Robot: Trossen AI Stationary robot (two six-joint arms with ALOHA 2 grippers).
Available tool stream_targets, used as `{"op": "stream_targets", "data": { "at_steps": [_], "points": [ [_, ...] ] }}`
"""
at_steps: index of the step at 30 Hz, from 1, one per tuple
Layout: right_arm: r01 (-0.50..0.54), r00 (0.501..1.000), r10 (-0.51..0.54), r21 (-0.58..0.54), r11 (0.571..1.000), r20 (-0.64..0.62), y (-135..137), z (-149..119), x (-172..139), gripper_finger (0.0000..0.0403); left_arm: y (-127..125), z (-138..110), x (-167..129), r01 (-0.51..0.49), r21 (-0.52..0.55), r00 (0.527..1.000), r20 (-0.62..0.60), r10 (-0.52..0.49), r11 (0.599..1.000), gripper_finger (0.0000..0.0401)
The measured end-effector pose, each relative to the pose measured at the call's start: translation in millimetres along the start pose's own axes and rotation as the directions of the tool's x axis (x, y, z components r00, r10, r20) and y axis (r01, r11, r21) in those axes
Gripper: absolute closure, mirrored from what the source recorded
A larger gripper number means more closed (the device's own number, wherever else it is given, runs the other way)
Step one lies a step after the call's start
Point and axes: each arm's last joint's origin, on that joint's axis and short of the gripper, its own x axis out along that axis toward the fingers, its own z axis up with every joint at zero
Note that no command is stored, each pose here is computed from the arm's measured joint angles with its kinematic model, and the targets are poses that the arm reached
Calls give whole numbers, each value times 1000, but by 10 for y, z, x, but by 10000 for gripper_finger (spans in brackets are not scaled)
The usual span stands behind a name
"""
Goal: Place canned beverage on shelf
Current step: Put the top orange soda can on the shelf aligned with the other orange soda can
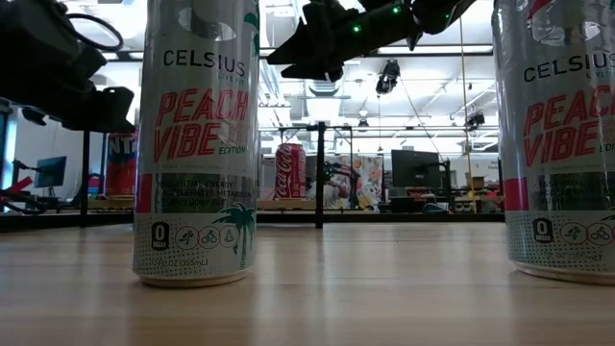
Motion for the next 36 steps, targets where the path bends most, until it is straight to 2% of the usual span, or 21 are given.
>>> {"op": "stream_targets", "data": {
  "at_steps": [13,17,24,26,32,36],
  "points": [
    [-2,1000,2,1,1000,-13,2,-13,0,37,60,11,120,-129,-11,992,-9,129,992,401],
    [-3,1000,3,3,1000,-13,3,-12,0,37,52,21,134,-141,-38,990,-5,141,989,401],
    [-3,1000,3,13,1000,-14,4,-13,0,38,-23,120,120,-40,-86,988,-151,27,995,401],
    [-3,1000,3,13,1000,-15,4,-14,0,38,-35,147,116,-31,-132,985,-175,7,991,401],
    [-4,1000,5,13,1000,-24,6,-24,1,37,-65,305,101,-45,-346,983,-180,-19,937,401],
    [-4,1000,5,12,1000,-26,4,-26,1,37,-129,575,69,7,-390,973,-210,-96,921,401]
  ]
}}
